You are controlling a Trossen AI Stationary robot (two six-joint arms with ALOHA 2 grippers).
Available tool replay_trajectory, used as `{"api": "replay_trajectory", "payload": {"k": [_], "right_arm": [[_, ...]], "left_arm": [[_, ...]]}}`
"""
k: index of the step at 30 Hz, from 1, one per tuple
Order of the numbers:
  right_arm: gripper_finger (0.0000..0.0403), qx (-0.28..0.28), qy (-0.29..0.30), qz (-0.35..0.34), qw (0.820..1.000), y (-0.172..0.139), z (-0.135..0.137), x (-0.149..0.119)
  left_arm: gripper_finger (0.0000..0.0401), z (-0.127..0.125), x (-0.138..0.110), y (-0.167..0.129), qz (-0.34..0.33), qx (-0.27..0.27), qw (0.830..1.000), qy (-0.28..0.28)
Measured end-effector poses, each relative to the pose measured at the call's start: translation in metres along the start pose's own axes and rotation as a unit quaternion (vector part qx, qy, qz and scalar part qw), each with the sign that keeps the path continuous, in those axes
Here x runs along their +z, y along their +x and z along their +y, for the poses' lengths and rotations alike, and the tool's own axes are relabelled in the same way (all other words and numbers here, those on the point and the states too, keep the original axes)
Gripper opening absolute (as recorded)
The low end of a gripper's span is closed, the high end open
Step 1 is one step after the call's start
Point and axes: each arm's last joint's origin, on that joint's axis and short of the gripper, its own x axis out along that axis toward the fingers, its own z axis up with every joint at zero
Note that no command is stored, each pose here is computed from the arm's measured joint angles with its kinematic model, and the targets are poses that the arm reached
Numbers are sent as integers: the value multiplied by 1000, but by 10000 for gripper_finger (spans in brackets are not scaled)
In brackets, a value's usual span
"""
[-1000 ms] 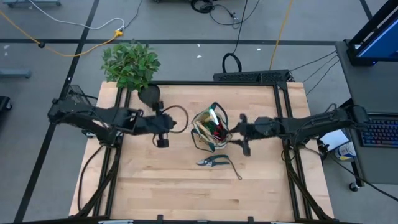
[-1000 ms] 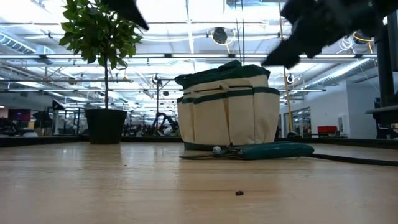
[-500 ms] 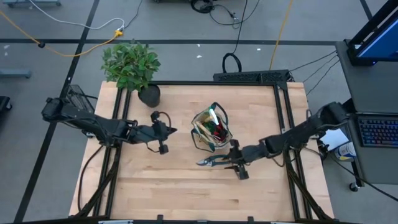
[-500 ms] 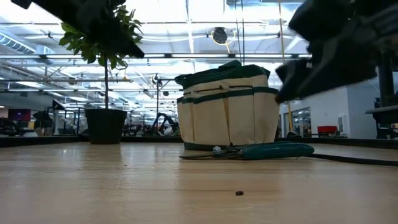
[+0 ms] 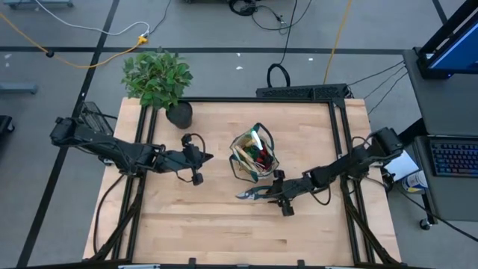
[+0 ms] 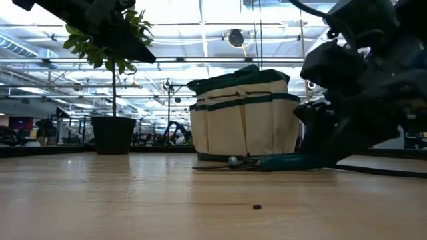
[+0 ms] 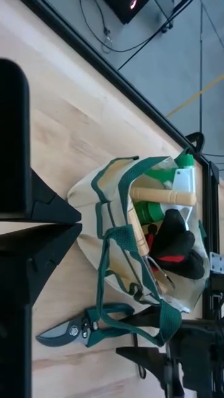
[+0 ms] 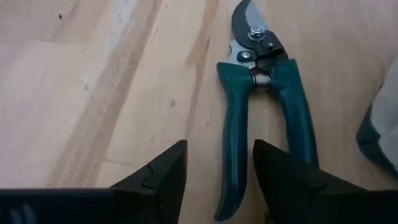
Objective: Pick & Place Garden tools in Gardening bag
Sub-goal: Put the shear scissors into the gardening bag
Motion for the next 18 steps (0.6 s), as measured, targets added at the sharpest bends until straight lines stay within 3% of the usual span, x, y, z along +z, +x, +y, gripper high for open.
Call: {"api": "replay_trajectory", "payload": {"k": [4,10,15,18], "right_arm": [[136,-2,-9,3,1000,5,0,-3],[35,-4,-6,13,1000,6,-1,-5],[35,5,6,1,1000,0,2,-1],[36,22,2,-39,999,-11,7,10]], "left_arm": [[4,0,0,0,0,0,1000,-1],[18,0,0,0,1,-1,1000,-2],[25,0,0,0,1,-1,1000,1],[25,0,0,0,2,-1,1000,2]]}}
